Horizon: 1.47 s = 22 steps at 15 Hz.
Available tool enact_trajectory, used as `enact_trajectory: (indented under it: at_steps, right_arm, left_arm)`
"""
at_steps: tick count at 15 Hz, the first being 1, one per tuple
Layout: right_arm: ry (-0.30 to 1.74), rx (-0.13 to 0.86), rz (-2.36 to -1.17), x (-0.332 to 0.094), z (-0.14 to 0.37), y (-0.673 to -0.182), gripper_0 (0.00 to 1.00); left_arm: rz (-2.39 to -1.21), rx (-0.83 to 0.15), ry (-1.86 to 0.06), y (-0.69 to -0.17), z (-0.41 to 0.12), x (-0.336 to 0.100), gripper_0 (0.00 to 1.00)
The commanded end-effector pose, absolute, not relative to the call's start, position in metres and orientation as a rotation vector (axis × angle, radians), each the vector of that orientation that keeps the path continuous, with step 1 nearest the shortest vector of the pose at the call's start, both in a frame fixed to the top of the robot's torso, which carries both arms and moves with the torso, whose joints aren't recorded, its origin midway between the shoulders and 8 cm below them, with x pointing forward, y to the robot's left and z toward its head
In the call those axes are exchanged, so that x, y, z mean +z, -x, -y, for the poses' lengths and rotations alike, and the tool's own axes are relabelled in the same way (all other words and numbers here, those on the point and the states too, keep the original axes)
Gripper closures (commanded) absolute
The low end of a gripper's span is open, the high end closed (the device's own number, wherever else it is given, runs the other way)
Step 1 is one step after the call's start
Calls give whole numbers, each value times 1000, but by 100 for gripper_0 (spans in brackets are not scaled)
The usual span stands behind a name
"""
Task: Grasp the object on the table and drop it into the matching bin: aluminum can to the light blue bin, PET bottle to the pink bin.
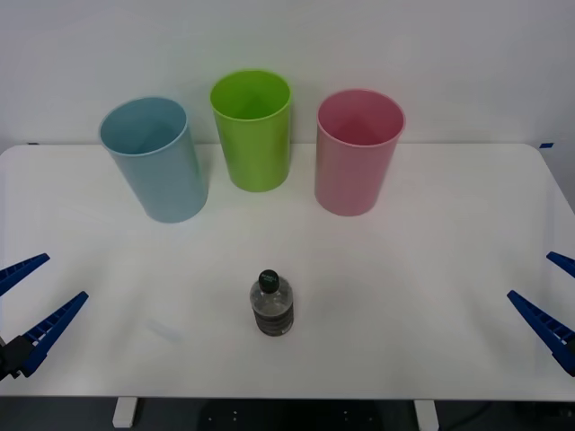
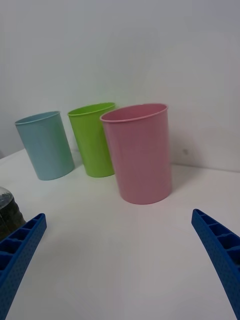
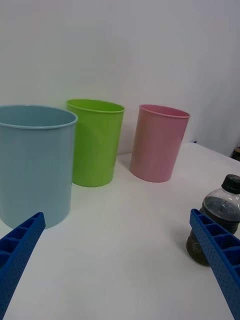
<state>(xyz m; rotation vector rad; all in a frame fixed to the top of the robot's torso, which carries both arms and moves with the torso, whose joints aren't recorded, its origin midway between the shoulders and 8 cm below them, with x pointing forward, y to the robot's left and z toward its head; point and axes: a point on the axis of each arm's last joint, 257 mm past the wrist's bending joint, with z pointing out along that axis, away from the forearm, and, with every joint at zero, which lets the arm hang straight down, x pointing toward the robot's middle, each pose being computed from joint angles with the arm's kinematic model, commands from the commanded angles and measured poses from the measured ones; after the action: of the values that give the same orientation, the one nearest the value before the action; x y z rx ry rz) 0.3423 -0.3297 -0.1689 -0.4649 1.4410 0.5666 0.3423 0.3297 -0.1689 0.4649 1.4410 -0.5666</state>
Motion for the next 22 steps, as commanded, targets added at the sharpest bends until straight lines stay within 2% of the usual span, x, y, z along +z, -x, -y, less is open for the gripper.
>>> enact_trajectory:
  at_steps: [1,8,17,19,22]
  right_arm:
    - [465,567,-1441,-169,330,-342,0]
    - [453,585,-1462,-180,306,-337,0]
    - [665,704,-1482,-212,245,-326,0]
    - [741,684,-1437,-216,238,-328,0]
    - [786,723,-1445,-233,227,-332,0]
  left_arm:
    - [-1441,-567,-465,-342,-330,-169,0]
    - [-1441,-567,-465,-342,-330,-169,0]
    - [-1441,-567,-465,-342,-330,-169,0]
    - [-1441,-567,-465,-342,-330,-169,0]
    - [-1441,-567,-465,-342,-330,-169,0]
